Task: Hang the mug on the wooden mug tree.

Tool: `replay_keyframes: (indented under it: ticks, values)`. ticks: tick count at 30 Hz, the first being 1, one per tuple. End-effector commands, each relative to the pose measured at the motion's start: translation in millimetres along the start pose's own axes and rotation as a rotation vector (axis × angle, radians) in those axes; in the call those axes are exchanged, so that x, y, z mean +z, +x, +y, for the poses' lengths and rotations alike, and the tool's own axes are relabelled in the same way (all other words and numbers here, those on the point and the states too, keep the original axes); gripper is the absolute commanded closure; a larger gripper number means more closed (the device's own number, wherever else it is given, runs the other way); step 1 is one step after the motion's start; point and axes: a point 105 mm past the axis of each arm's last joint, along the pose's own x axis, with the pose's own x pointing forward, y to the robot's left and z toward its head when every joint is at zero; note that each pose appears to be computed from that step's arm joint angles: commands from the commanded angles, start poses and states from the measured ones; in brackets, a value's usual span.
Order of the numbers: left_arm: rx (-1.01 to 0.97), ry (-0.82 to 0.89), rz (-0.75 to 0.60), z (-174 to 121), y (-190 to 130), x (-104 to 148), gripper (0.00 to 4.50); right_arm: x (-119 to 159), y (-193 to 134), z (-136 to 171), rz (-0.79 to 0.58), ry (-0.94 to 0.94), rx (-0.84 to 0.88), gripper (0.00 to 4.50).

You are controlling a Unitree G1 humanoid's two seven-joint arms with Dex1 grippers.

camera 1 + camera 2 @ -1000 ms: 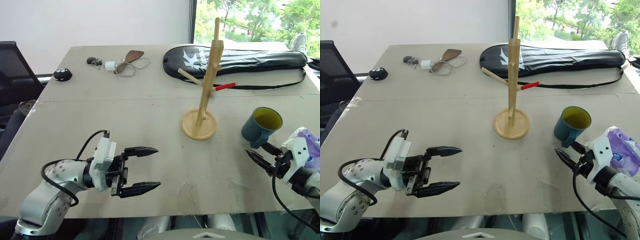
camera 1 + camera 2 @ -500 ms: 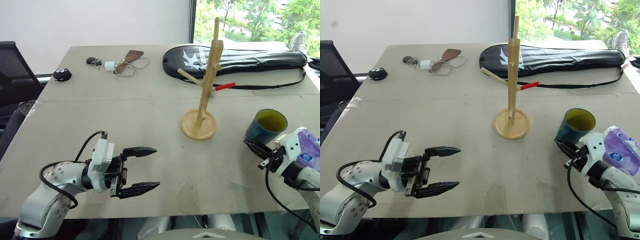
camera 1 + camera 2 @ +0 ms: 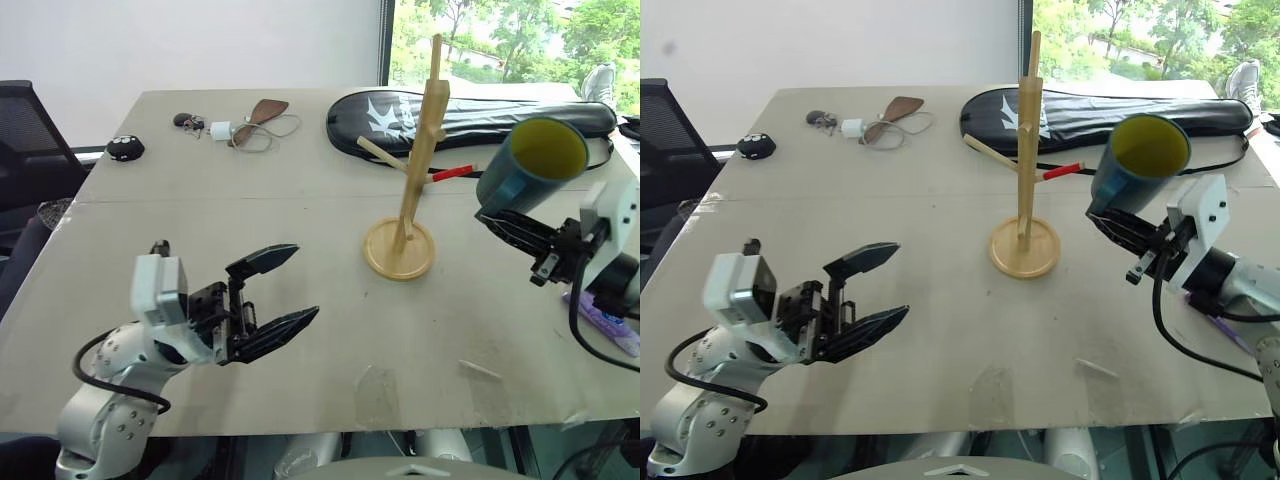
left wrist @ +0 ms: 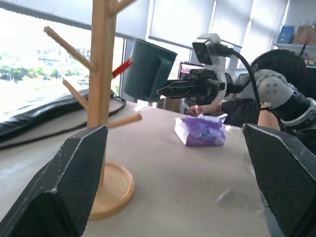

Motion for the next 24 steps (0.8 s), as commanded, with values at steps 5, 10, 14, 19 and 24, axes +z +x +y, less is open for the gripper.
replay_keyframes:
  ticks: [5, 10, 14, 19, 24]
  values:
    - [0.004, -0.007, -0.004, -17, -2, 20, 0.0, 21, 24, 6, 0.025, -0.043, 0.115, 4.46]
    - [0.03, -0.012, 0.004, -19, -8, 14, 0.0, 23, 39, 3, 0.048, -0.055, 0.158, 4.46]
    - [0.047, -0.011, 0.013, -18, -8, 6, 0.0, 21, 45, -2, 0.063, -0.048, 0.164, 4.46]
    - [0.073, -0.002, 0.018, -19, -6, 3, 0.0, 19, 46, -8, 0.099, -0.076, 0.187, 4.46]
    - [0.098, 0.002, 0.017, -18, -9, 3, 0.0, 14, 49, -8, 0.154, -0.08, 0.216, 4.46]
